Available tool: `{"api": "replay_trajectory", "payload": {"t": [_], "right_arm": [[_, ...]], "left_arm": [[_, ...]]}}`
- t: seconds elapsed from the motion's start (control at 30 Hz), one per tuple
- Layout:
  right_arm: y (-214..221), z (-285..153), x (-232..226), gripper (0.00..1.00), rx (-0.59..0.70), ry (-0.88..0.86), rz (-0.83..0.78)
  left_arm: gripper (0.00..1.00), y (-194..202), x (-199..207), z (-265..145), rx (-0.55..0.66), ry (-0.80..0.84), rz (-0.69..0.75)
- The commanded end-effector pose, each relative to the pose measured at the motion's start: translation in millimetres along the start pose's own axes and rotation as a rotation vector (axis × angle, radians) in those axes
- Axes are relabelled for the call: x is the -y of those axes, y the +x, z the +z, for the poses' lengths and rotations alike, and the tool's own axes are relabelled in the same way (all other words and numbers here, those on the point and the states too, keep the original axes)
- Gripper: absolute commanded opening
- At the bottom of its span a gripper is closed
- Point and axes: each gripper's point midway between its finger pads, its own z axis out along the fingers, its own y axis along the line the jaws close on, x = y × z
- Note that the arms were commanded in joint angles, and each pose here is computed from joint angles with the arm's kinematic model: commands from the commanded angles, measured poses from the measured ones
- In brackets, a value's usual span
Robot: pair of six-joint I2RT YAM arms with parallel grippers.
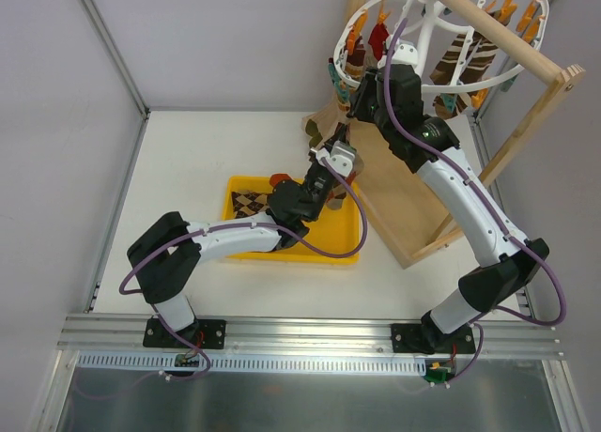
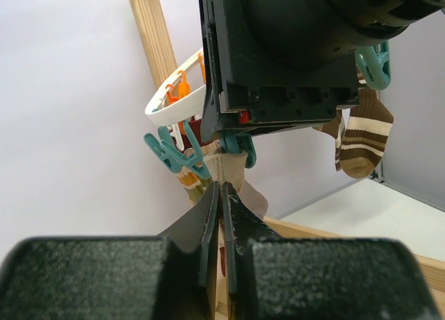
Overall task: Clip the socks to the hanger
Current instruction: Clamp the sock onto the hanger.
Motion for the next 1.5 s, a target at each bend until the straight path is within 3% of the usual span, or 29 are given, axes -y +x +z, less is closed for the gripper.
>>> {"api": "replay_trajectory", "payload": {"t": [0.0, 0.67, 0.73, 0.9, 1.0, 1.27, 1.47], "right_arm": [[-15, 0, 5, 0.01, 0.037, 0.018, 0.038], [-14, 1, -5, 0.03, 0.025, -0.049, 0.055], [-13, 1, -8, 0.12, 0.020, -0.064, 0.058], [-17, -2, -12, 0.44, 0.017, -0.094, 0.064], [-19, -7, -14, 0.55, 0.016, -0.109, 0.071], [-25, -22, -18, 0.74, -0.002, -0.142, 0.087], [-19, -39, -15, 0.76, -0.030, -0.158, 0.095]], "left_arm": [[0.00, -44, -11, 7, 0.126, -0.040, -0.113], [0.00, -61, -13, 8, 0.129, -0.011, -0.207], [0.00, -59, -13, 8, 0.122, -0.006, -0.211], [0.00, -56, -18, 9, 0.113, -0.020, -0.226], [0.00, -54, -20, 8, 0.107, -0.022, -0.238], [0.00, -50, -27, 6, 0.096, -0.031, -0.255], [0.00, -34, -37, 9, 0.058, -0.039, -0.292]]}}
